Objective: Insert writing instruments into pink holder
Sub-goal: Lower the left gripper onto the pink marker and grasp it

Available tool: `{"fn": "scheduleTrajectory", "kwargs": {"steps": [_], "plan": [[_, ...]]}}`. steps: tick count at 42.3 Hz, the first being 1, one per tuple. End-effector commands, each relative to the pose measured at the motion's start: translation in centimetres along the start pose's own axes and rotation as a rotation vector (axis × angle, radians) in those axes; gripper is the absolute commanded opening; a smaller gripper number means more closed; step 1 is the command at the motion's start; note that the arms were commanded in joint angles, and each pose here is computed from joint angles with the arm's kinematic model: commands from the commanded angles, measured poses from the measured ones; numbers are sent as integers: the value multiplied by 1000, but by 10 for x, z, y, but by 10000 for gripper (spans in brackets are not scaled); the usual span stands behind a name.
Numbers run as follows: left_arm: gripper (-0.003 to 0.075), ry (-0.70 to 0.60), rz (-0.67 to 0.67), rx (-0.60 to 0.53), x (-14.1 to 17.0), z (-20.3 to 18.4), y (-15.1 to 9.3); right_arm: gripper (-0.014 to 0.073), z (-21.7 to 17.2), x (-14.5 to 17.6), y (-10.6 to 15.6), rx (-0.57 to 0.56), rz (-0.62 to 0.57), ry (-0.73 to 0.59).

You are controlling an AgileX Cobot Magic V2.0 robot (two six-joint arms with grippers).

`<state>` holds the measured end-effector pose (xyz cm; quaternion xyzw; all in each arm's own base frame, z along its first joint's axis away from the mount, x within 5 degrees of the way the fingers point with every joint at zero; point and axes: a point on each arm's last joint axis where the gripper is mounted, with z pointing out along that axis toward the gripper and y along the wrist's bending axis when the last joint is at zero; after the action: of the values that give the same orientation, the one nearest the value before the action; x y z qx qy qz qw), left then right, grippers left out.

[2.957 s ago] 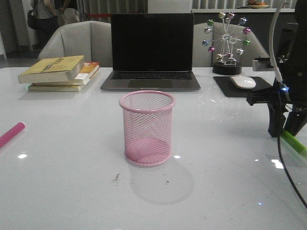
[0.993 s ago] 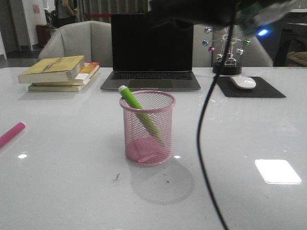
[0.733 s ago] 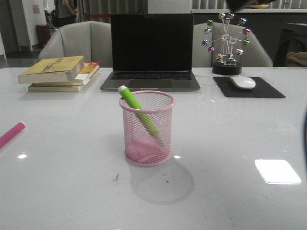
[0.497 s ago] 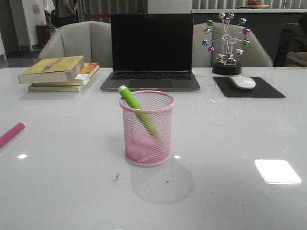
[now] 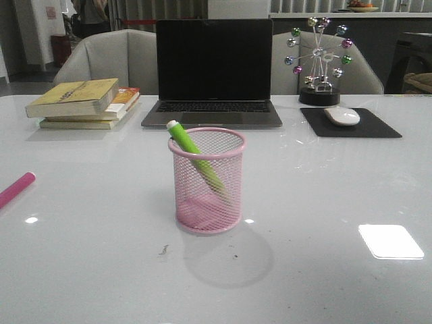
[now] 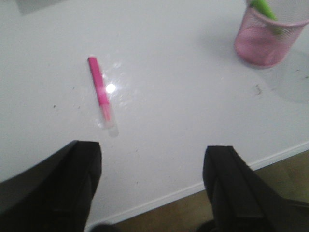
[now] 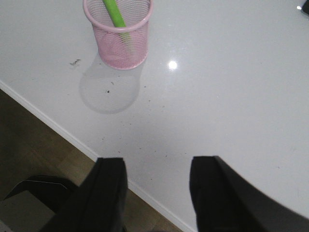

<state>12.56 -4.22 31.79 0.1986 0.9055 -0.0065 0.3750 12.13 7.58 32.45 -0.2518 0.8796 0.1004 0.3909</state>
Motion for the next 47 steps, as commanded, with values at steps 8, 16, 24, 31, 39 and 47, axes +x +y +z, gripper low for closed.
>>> {"fn": "scheduleTrajectory", "kwargs": {"steps": [8,16,24,31,39,47], "plan": [[505,172,-121,-92,-45,50,27,428,-7,-11,0,0,-15,-86],[505,257,-246,-110,-63,102,56,428,-7,-11,0,0,-15,-86],[505,320,-300,-99,-77,155,72,428,-7,-11,0,0,-15,-86],[505,337,-299,-92,-88,191,77,428,-7,-11,0,0,-15,-86],[505,362,-315,-72,-96,228,81,428,-7,-11,0,0,-15,-86],[505,393,-316,-66,-96,255,83,428,-7,-11,0,0,-15,-86]]}}
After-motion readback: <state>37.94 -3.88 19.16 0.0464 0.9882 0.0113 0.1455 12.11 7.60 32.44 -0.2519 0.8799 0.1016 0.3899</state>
